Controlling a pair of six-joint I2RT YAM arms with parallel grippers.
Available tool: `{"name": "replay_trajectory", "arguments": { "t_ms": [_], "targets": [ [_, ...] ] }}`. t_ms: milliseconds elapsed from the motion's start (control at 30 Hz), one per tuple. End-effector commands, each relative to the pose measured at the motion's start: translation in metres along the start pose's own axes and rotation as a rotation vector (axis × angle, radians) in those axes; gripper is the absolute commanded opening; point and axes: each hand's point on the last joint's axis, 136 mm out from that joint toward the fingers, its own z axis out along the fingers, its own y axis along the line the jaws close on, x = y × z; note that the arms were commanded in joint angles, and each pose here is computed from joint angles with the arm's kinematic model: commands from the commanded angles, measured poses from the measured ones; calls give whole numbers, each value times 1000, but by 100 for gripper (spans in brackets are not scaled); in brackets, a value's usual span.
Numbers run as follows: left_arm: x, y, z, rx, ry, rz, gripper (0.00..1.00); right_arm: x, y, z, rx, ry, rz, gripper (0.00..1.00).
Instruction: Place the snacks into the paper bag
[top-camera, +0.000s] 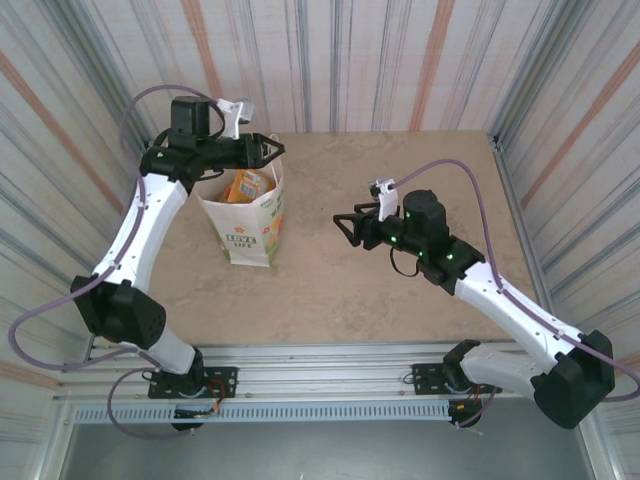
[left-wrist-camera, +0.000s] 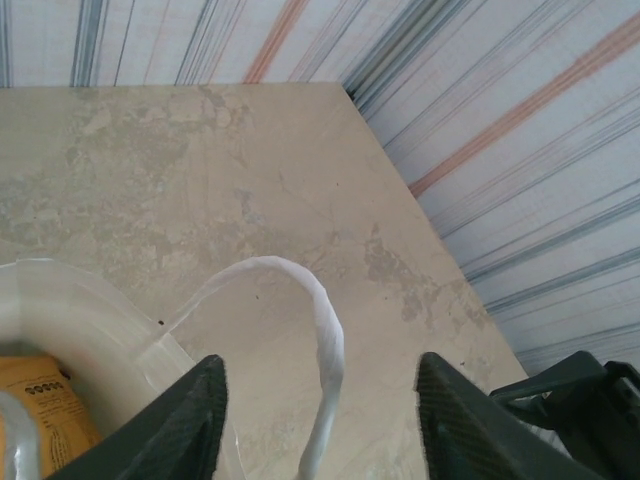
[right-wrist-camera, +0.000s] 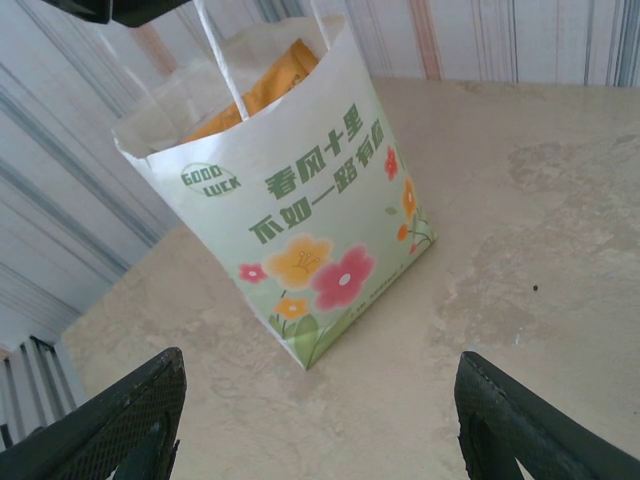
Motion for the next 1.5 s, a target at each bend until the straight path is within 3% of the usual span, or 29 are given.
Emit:
{"name": "replay_trajectory", "arguments": {
  "t_ms": [0,100,167,200,533,800,1000,1167,1467],
  "targets": [
    [-9,-11,-3,13,-18,41,41,7,-7,-5,23,12,13,71],
    [-10,-14,1,8,-18,52,25,8,-7,-5,20,16,13,71],
    [-11,-18,3,14,-20,53,3,8,-8,-6,23,15,12,71],
    [-13,-22,4,28,-21,49,0,8,-8,-6,23,16,10,71],
    [-24,-71,26,110,-25,121,0,10,-23,-20,90,-8,15,71],
    [-17,-125,75,199,34,186,0,13,-48,-46,202,-32,77,71],
    [-4,-171,112,268,92,217,0,8,-55,-61,197,-44,134,72],
    [-7,-166,110,196,103,219,41,-14,-55,-71,119,-69,242,72],
    [-34,-148,42,70,10,203,54,-67,-49,-53,-51,-47,367,71]
  ]
}}
